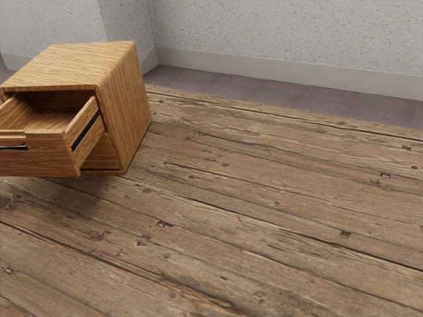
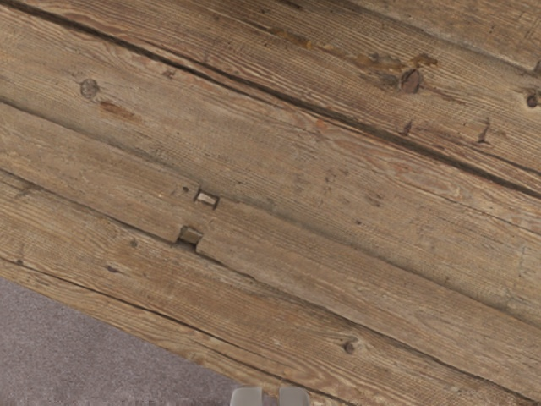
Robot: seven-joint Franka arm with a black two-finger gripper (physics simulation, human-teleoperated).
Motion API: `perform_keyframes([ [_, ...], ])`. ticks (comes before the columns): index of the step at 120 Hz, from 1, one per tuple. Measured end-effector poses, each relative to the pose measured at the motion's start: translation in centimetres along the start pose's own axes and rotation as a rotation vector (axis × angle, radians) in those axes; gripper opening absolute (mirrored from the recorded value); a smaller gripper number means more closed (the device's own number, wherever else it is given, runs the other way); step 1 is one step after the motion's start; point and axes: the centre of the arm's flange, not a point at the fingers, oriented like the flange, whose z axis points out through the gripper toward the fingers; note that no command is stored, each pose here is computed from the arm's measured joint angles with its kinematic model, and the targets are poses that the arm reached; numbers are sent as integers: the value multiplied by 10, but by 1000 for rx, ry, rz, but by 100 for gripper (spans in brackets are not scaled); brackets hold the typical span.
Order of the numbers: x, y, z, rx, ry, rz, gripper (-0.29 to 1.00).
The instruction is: Push the drawer handle with one arm to close the drawer
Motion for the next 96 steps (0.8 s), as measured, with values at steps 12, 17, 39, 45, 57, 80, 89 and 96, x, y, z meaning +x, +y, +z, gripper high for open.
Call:
perform_keyframes([
  [12, 5, -2, 43, 6, -44, -10, -7],
  [17, 9, -5, 62, 5, -55, -19, -8],
  [39, 25, -32, 121, 8, -32, -90, -8],
  [45, 30, -38, 131, 14, -6, -103, -8],
  [57, 44, -44, 139, 30, 73, -116, -8],
  [80, 70, -45, 145, 44, 192, -121, -8],
  [89, 76, -42, 143, 45, 229, -115, -8],
  [96, 81, -39, 143, 46, 251, -111, -8],
])
